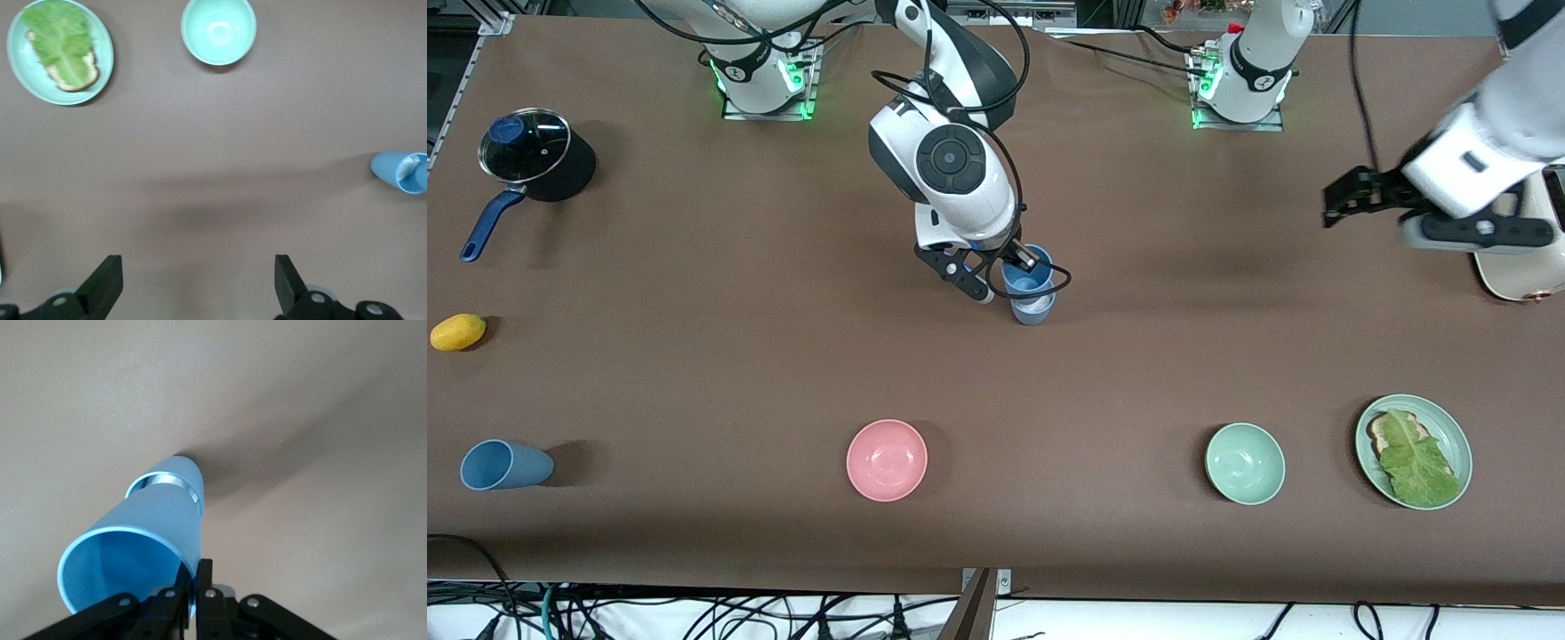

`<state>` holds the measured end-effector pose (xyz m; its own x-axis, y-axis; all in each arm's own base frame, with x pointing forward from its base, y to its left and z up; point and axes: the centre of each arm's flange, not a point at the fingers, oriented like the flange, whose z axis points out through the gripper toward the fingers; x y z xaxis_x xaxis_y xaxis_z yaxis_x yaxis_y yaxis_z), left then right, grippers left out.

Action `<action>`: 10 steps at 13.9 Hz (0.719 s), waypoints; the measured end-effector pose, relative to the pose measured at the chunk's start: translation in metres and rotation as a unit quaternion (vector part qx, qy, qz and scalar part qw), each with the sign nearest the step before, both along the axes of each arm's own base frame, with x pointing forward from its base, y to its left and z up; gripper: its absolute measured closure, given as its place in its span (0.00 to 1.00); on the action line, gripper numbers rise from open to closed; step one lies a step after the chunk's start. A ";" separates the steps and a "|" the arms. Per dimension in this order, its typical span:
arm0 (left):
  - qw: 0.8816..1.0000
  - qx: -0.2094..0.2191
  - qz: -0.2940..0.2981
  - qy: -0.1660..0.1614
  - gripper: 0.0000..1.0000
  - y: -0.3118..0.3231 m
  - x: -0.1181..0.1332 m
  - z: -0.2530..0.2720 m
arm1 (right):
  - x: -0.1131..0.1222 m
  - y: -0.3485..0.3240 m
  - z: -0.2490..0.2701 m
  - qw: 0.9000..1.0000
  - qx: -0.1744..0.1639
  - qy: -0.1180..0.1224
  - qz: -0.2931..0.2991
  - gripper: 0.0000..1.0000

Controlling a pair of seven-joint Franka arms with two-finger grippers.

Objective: Stack blue cups with both arms
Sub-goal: 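Lower the right gripper's cup into the standing blue cup and open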

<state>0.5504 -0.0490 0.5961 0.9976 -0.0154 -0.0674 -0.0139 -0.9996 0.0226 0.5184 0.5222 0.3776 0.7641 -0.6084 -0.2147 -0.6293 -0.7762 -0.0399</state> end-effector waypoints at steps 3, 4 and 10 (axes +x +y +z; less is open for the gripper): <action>1.000 0.001 0.006 0.006 0.00 0.008 -0.002 -0.003 | -0.002 0.002 -0.004 1.000 0.000 0.004 0.000 0.95; 1.000 0.001 0.007 0.017 0.00 0.010 -0.004 -0.006 | -0.002 0.003 -0.006 1.000 -0.001 0.005 0.001 0.95; 1.000 0.002 0.012 0.028 0.00 0.016 -0.007 -0.008 | -0.004 0.009 -0.013 1.000 0.005 -0.001 0.002 0.95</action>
